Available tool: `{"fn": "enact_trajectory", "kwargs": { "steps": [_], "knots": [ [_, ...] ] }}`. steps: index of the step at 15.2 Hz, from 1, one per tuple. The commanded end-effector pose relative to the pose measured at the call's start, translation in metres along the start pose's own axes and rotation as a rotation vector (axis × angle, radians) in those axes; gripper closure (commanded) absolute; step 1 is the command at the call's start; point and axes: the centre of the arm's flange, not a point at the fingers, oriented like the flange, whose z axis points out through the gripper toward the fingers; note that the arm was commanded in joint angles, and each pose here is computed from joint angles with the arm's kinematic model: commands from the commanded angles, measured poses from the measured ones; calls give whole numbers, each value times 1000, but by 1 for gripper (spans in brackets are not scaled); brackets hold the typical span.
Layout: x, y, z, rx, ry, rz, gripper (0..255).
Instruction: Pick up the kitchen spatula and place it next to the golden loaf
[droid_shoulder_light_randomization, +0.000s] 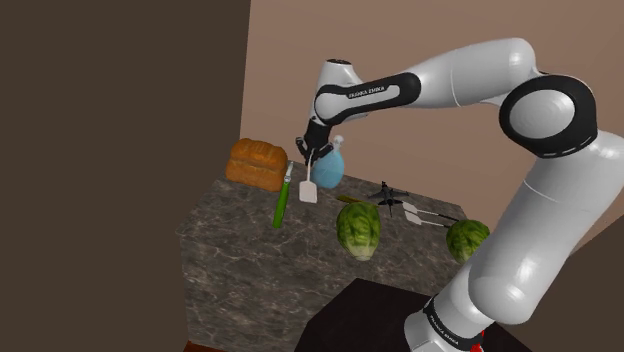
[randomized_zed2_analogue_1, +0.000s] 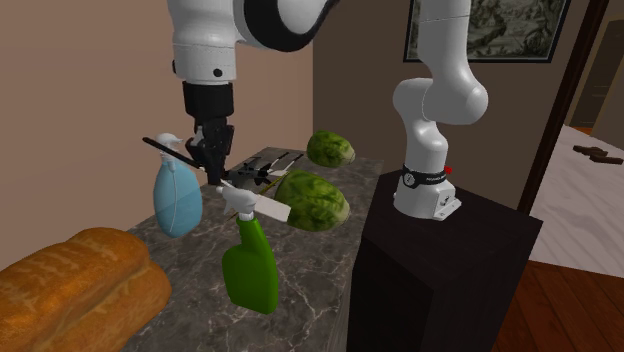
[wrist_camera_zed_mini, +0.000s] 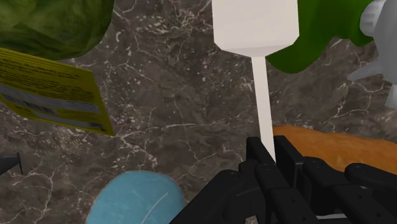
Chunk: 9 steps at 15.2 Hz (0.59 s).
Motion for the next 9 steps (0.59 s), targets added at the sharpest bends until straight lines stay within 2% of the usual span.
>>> {"fn": "enact_trajectory", "kwargs": {
  "steps": [1,9],
  "knots": [
    [-2,1,12,0,0,0,255],
    [-5,1,54,0,0,0,255]
  ]
}}
